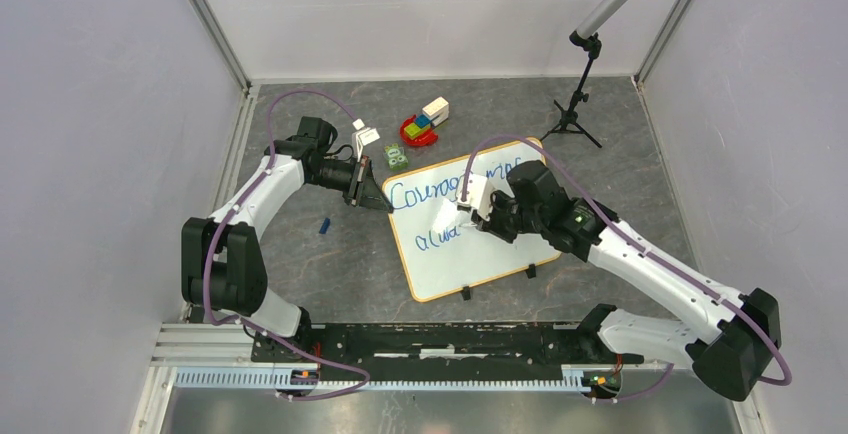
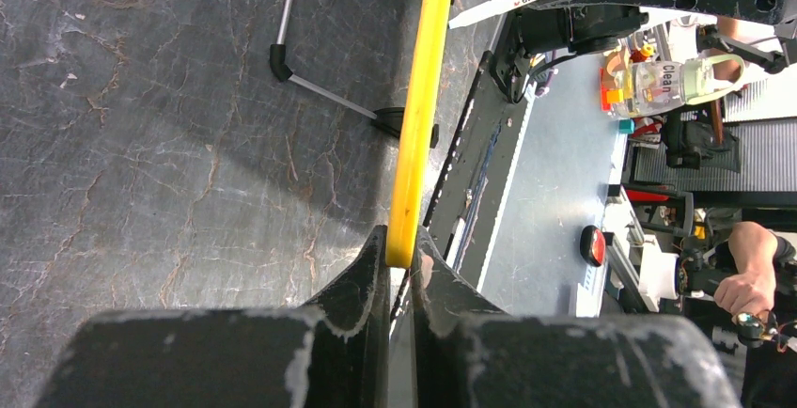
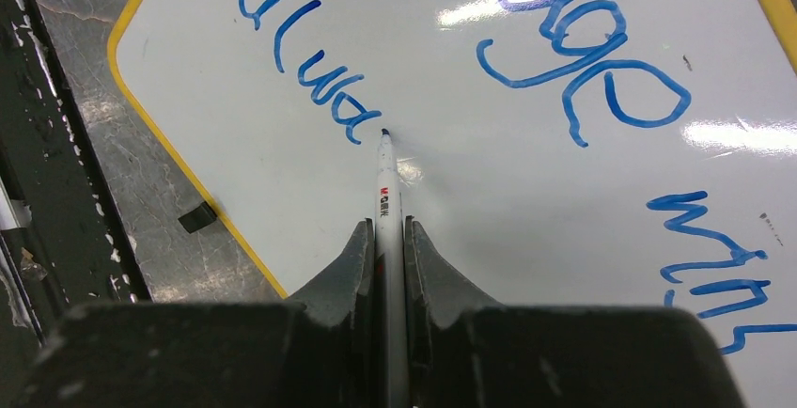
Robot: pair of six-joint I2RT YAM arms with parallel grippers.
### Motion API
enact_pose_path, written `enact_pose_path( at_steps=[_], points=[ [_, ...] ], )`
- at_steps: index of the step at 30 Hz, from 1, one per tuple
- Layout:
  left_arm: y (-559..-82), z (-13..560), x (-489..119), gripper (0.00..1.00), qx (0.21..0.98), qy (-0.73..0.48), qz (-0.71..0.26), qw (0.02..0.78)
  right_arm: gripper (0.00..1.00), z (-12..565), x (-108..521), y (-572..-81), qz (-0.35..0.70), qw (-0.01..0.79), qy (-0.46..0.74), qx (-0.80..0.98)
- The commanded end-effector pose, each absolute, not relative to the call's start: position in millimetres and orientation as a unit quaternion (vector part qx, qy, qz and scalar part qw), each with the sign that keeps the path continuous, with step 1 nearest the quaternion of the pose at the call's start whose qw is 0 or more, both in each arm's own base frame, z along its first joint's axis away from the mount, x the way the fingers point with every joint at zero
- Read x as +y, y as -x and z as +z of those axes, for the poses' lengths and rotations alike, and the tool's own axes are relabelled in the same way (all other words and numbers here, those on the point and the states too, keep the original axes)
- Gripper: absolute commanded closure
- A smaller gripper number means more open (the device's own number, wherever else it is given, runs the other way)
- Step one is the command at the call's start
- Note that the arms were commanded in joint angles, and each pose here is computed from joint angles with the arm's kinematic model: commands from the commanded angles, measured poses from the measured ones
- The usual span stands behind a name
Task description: Write a sentence on the whiteboard
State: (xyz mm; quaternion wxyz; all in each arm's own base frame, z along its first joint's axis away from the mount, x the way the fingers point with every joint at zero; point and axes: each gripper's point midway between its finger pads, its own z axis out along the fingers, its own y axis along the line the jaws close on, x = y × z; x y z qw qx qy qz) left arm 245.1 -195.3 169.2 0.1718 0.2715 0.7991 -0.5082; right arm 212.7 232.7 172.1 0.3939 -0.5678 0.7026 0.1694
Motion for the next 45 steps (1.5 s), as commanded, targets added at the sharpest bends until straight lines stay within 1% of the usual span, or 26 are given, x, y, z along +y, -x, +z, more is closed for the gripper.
enact_pose_path(
  at_steps=[1, 12, 26, 37, 45],
  points=[
    [-253, 178, -197, 0.98, 0.791, -0.289, -0.501, 0.202, 1.0, 192, 239, -227, 0.16, 0.429, 0.56, 0.691],
    [-255, 175, -197, 0.98, 0.794, -0.285, -0.5, 0.197, 1.0, 197, 229, -234, 0.142, 0.438, 0.548, 0.698],
    [-255, 175, -197, 0.98, 0.794, -0.285, -0.5, 0.198, 1.0, 162, 216, -211, 0.159, 0.397, 0.556, 0.713],
    [-255, 176, -197, 0.98, 0.793, -0.286, -0.5, 0.199, 1.0, 196, 216, -237, 0.125, 0.434, 0.543, 0.708],
    [-255, 176, -197, 0.98, 0.792, -0.287, -0.501, 0.199, 1.0, 196, 217, -240, 0.125, 0.433, 0.543, 0.709]
  ],
)
